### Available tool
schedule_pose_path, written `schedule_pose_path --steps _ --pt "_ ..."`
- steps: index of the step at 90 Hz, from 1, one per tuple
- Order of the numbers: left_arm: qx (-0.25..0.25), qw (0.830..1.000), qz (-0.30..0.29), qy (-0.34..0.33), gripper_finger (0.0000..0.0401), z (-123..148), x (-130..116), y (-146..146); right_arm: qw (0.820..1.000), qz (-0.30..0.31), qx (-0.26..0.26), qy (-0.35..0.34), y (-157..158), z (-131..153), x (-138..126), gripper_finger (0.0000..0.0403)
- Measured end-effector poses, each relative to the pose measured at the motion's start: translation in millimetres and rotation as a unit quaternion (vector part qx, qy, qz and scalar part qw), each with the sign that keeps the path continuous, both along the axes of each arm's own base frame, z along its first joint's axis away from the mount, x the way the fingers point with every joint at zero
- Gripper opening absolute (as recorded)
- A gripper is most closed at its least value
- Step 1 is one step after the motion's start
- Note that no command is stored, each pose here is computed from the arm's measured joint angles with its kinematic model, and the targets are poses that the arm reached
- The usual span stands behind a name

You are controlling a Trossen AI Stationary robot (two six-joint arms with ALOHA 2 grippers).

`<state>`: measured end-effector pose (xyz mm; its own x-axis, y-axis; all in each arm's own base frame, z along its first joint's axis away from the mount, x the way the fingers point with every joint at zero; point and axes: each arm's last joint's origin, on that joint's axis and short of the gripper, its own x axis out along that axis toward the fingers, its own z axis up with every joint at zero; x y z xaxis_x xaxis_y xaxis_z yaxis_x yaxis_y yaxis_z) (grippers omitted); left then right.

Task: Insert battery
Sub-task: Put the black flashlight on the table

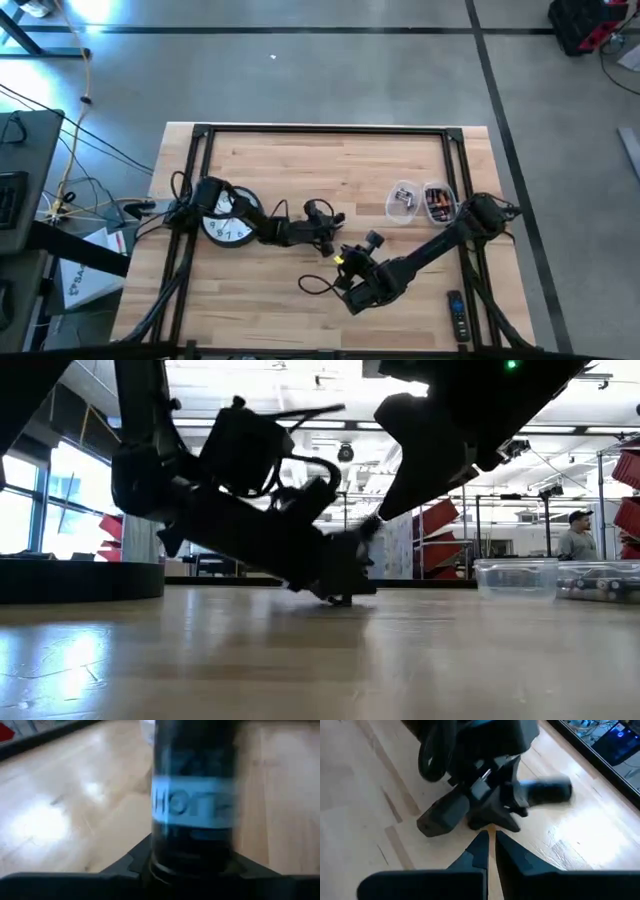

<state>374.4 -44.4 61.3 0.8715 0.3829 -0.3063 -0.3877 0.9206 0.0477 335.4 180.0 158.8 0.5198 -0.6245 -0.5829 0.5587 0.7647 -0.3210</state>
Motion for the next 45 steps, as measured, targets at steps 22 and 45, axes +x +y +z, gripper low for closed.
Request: schedule_pose_path --steps 22,45 --pt "-0.002 1.0 -0.005 0.017 0.0105 -0.7 -1.5 -1.9 1.0 0.0 0.0 0.0 0.0 -0.1 0.0 0.0" --pt "0.016 0.997 0.04 0.058 0.0115 11.5 -5.8 2.3 1.0 -0.003 0.003 -0.003 -0.1 -0.1 -0.1 0.0"
